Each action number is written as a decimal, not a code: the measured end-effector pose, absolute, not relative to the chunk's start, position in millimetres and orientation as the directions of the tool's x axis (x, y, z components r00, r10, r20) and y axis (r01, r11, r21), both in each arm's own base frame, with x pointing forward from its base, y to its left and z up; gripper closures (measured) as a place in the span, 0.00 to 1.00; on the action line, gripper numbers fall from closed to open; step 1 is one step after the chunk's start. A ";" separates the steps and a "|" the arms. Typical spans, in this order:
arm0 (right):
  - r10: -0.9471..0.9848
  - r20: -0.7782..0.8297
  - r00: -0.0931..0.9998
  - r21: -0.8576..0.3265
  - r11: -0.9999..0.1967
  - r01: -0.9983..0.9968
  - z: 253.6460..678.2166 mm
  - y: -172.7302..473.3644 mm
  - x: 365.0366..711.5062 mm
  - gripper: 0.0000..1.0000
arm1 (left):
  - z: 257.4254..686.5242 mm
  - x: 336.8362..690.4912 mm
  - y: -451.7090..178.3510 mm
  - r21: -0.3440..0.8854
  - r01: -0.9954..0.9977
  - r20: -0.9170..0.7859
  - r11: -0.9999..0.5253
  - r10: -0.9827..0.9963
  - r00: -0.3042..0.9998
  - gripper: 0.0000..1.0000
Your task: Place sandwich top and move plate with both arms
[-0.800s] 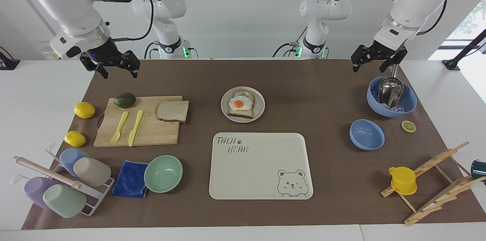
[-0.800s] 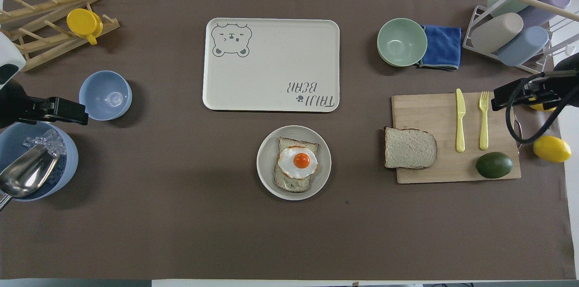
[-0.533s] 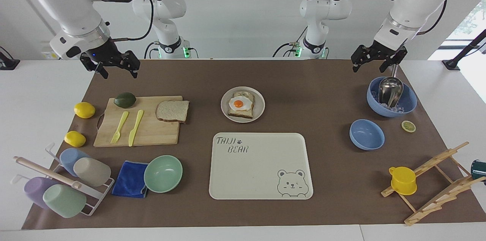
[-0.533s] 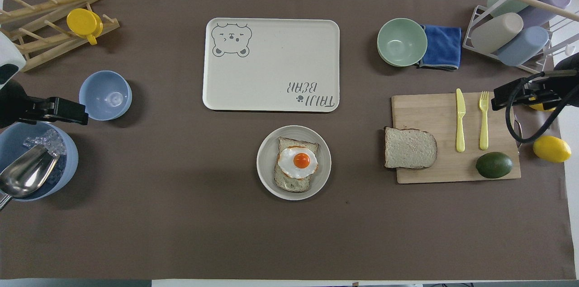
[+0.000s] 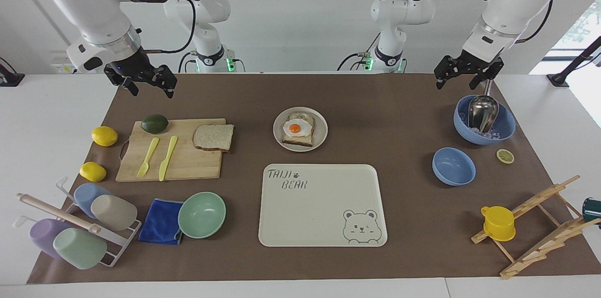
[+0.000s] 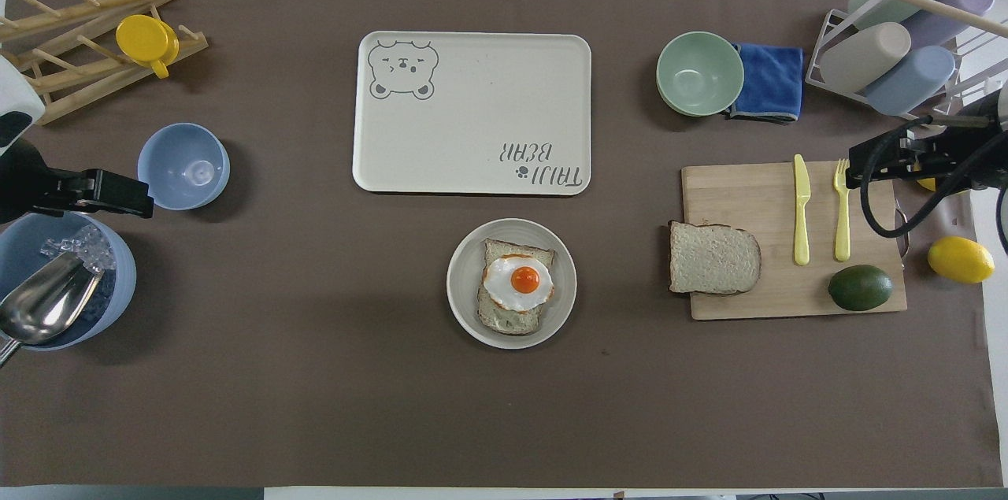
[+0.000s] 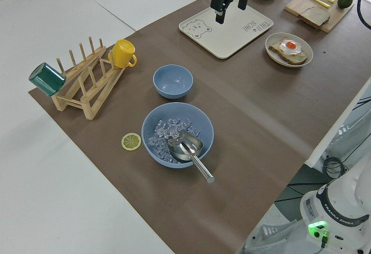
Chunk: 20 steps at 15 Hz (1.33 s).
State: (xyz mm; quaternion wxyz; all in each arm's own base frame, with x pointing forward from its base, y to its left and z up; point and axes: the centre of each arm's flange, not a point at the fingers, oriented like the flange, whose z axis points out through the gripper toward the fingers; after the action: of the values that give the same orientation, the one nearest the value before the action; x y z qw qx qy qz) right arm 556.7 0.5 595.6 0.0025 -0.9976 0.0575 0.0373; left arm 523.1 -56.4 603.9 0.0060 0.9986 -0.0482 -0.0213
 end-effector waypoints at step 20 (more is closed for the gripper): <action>0.092 -0.156 0.983 0.518 -0.840 0.161 330.0 242.9 524.4 0.00 | 603.9 523.1 -56.4 0.014 -0.096 -0.042 -0.995 -0.097 0.994 0.00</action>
State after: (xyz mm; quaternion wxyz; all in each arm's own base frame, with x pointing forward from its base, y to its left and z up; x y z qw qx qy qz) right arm 524.4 242.9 330.0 -0.2751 -0.9571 -0.0662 0.0627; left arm 523.1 -56.4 603.9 0.0060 0.9986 -0.0482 -0.0213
